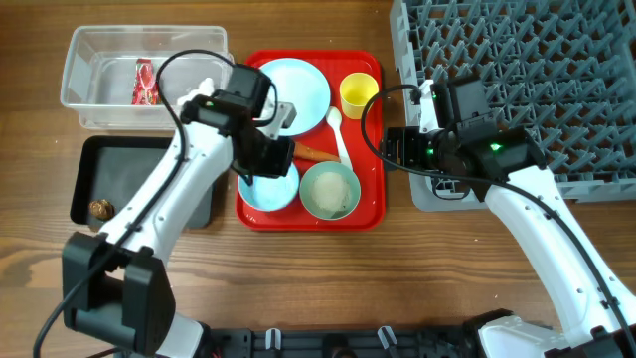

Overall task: Sort waste into correct bins and load items into the dishwasher rack
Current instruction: 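Return the blue bowl to the red tray and grasp the green rice bowl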

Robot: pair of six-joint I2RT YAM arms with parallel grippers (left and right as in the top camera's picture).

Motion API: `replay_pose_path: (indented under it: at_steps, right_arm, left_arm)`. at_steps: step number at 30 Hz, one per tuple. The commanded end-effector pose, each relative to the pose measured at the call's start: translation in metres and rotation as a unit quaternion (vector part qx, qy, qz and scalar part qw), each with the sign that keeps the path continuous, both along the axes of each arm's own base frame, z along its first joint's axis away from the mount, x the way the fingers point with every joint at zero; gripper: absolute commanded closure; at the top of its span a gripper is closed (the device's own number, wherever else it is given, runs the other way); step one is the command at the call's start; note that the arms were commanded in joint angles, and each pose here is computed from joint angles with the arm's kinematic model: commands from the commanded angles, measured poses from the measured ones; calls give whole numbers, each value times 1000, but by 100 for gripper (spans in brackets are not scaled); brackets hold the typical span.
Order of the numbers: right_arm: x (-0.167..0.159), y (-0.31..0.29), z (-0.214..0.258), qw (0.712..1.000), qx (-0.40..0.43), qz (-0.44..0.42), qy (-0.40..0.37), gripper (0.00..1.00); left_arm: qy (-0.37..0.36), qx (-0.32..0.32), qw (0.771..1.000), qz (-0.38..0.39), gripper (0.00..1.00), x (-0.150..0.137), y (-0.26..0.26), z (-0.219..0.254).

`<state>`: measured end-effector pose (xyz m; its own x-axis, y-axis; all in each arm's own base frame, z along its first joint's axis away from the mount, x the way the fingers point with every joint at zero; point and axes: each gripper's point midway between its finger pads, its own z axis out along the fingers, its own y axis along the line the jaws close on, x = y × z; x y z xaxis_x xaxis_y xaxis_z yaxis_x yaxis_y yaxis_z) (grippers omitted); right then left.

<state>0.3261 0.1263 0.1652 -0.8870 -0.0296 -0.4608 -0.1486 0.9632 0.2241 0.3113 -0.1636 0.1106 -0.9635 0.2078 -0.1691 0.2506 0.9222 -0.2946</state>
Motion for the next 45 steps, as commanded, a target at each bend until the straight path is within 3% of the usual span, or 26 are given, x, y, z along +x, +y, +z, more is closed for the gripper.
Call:
replay_pose_path:
  at_steps: [1,4,5,6,10,14,18,25,35,36,37,39,45]
  right_arm:
    - [0,-1,-4,1000,-6,-9,6,0]
    - [0,-1,-4,1000,-6,-9,6,0]
    - [0,-1,-3,1000,-5,-9,6,0]
    - [1,-1,-3,1000,-5,-9,4,0]
    - [1,1,-2,1000,2,-6,3,0]
    - [2,22,6,998,55,23,-3,0]
    - [7,11,5,999,35,-6,-8,1]
    - [22,-61,13,988,80,-129,3,0]
    - [16,-87,9,984,88,-156,21,0]
    - [14,-87,7,984,87,-156,26,0]
    - [13,-87,7,984,86,-156,29,0]
    - [11,-87,6,983,86,-156,33,0]
    - [11,-87,5,983,85,-157,34,0]
  left_arm:
    - [-17,65,996,59,96,13,19,-6]
    - [-15,59,996,66,95,13,17,-5]
    - [-16,53,996,65,85,13,15,-5]
    - [-17,49,997,65,69,14,14,-4]
    - [-19,46,997,58,55,13,8,-3]
    - [-35,38,998,38,34,14,-9,2]
    - [-41,22,999,-4,40,2,-39,4]
    - [-109,42,984,-137,37,-31,-123,-7]
    - [-73,101,968,-216,37,-39,-132,-75]
    - [-73,123,964,-224,40,-40,-128,-82]
    - [-79,146,961,-222,52,-37,-121,-84]
    - [-79,180,956,-217,66,-32,-108,-90]
    - [-68,186,958,-209,94,-30,-101,-95]
